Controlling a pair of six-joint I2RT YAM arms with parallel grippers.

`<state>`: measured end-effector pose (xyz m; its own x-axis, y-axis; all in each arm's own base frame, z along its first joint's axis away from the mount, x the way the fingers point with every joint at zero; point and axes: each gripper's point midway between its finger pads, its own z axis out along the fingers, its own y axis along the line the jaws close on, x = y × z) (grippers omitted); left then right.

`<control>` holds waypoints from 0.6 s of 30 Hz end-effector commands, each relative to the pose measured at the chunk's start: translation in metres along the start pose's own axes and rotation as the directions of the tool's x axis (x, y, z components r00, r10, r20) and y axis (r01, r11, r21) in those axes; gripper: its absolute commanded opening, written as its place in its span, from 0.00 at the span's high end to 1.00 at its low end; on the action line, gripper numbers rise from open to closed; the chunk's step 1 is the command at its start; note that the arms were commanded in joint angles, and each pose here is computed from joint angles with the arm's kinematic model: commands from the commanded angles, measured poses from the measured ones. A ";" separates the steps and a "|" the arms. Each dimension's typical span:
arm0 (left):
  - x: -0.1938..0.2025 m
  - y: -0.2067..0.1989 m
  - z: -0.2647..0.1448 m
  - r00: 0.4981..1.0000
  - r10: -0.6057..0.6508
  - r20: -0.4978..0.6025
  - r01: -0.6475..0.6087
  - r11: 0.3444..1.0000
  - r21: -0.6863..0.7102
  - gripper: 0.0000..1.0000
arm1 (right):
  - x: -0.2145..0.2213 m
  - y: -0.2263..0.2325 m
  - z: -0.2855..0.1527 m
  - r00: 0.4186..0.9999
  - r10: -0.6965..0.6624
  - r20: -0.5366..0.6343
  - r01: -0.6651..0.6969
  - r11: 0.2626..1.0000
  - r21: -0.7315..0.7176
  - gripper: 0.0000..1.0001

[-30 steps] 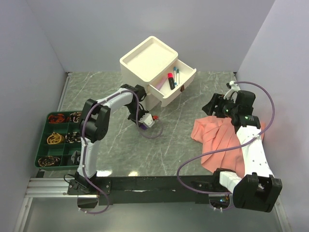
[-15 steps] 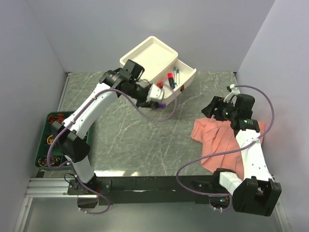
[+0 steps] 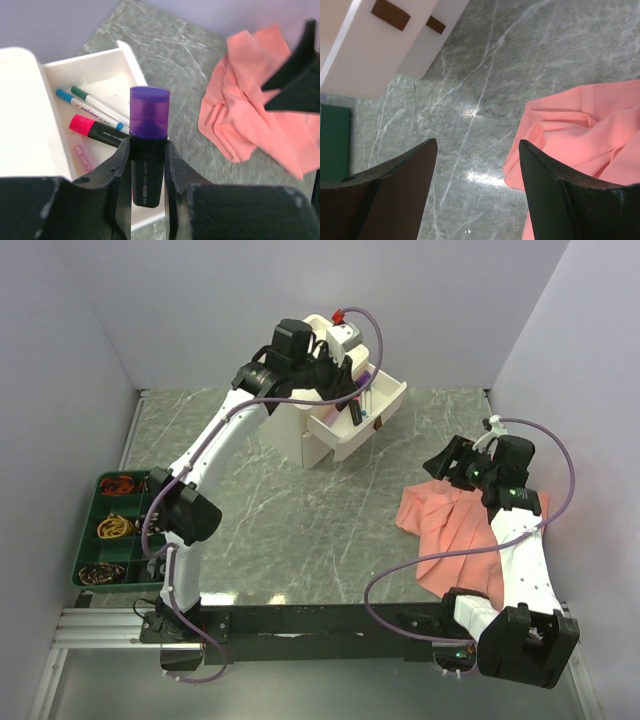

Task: Sort the stationery into containers
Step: Place the pen in the drawer.

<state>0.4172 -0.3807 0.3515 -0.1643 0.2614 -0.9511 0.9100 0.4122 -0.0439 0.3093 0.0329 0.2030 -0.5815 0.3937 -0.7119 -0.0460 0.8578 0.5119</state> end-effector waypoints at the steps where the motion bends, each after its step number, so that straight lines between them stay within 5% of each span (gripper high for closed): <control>1: -0.016 0.028 0.012 0.983 -0.151 0.101 0.163 0.979 -0.124 0.99 | -0.005 -0.001 -0.004 0.999 0.029 0.043 -0.029 1.000 -0.006 0.25; 13: 0.023 0.057 0.049 0.981 -0.182 0.073 0.192 0.964 -0.185 0.97 | 0.005 -0.010 -0.003 0.997 0.078 0.029 -0.078 0.997 0.005 0.25; 18: 0.017 0.052 0.044 0.990 -0.115 0.079 0.126 0.979 -0.159 0.58 | 0.002 -0.004 -0.001 0.996 0.082 0.029 -0.081 0.996 -0.031 0.26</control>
<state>0.4790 -0.3911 0.2891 -0.3409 0.1688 -0.9248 0.7759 0.6059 -0.1755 0.3007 0.0266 0.1826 -0.5984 0.4711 -0.6480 0.0363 0.8240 0.5655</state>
